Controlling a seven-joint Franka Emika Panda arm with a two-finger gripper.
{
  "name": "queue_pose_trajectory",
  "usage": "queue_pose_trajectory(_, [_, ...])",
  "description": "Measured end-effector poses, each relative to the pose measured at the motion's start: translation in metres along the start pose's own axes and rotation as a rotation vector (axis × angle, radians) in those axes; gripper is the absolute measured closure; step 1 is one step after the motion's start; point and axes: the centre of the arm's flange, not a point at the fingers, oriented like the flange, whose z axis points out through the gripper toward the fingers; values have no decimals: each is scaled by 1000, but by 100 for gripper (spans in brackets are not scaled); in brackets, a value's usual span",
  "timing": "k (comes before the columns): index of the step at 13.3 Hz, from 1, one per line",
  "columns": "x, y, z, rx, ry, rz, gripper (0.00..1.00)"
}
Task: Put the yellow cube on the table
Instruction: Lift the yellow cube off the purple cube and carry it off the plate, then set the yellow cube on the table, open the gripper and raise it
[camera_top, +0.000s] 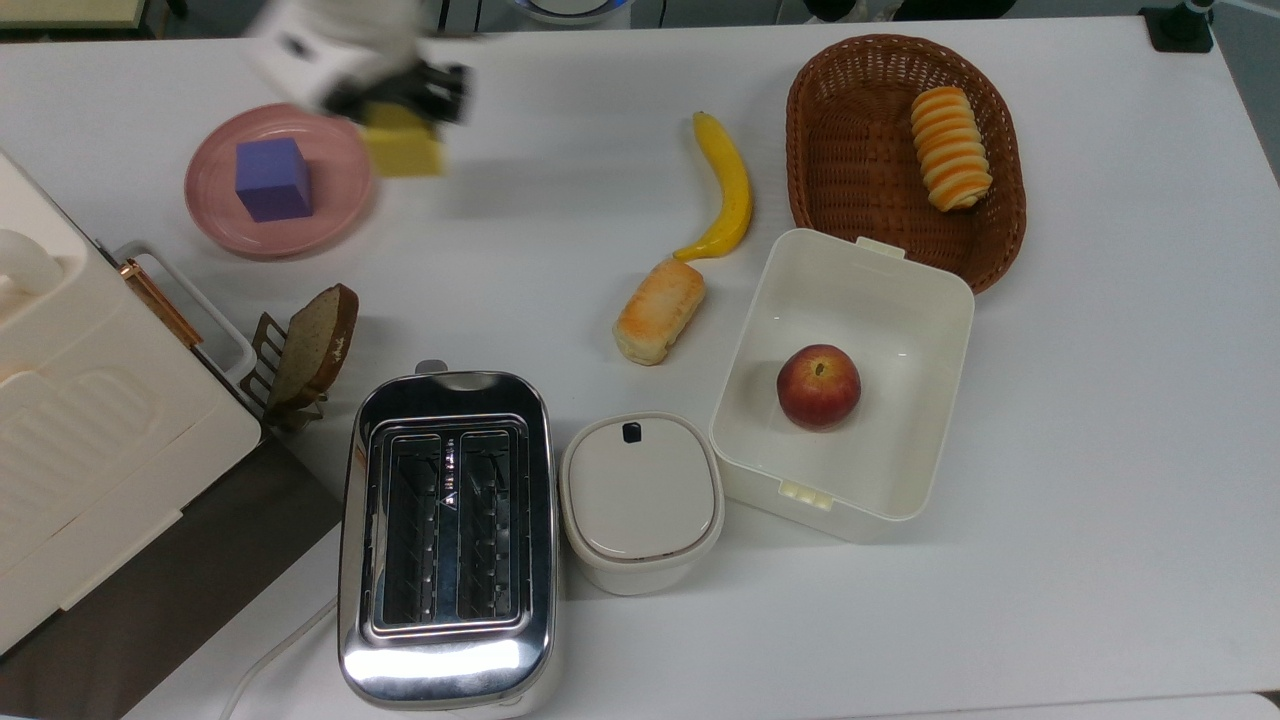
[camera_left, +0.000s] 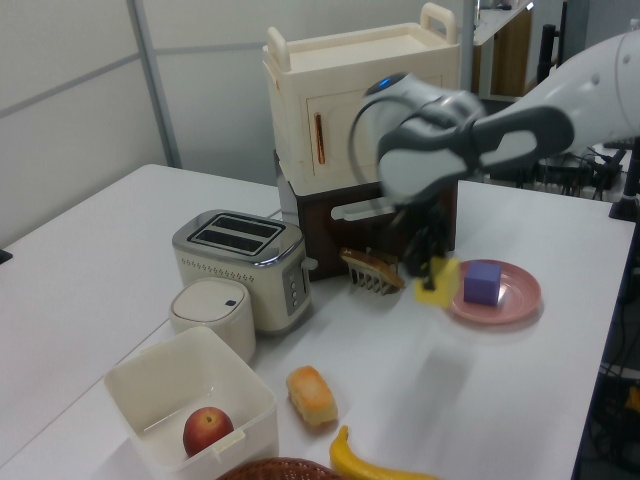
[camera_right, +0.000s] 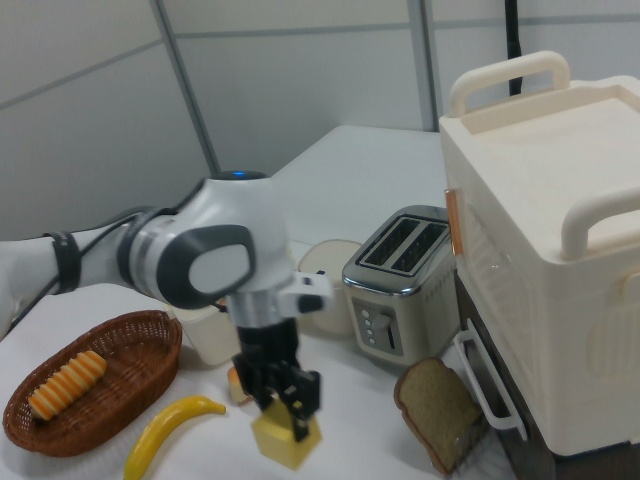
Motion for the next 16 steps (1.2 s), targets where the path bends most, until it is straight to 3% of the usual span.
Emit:
queue_pose_trajectory(2, [19, -79, 17, -28, 8, 46, 38])
queue_pose_trajectory(4, [38, -110, 46, -40, 16, 76, 38])
queue_pose_trajectory(5, [44, -110, 56, -42, 23, 85, 33])
queue_pose_trajectory(7, [48, -105, 55, -41, 33, 93, 4])
queue_pose_trajectory(10, [50, -100, 22, -34, 82, 104, 0])
queue_pose_trajectory(13, [28, -76, -61, -12, 108, 143, 0])
queue_pose_trajectory(16, [-5, -23, -124, 75, 149, 199, 0])
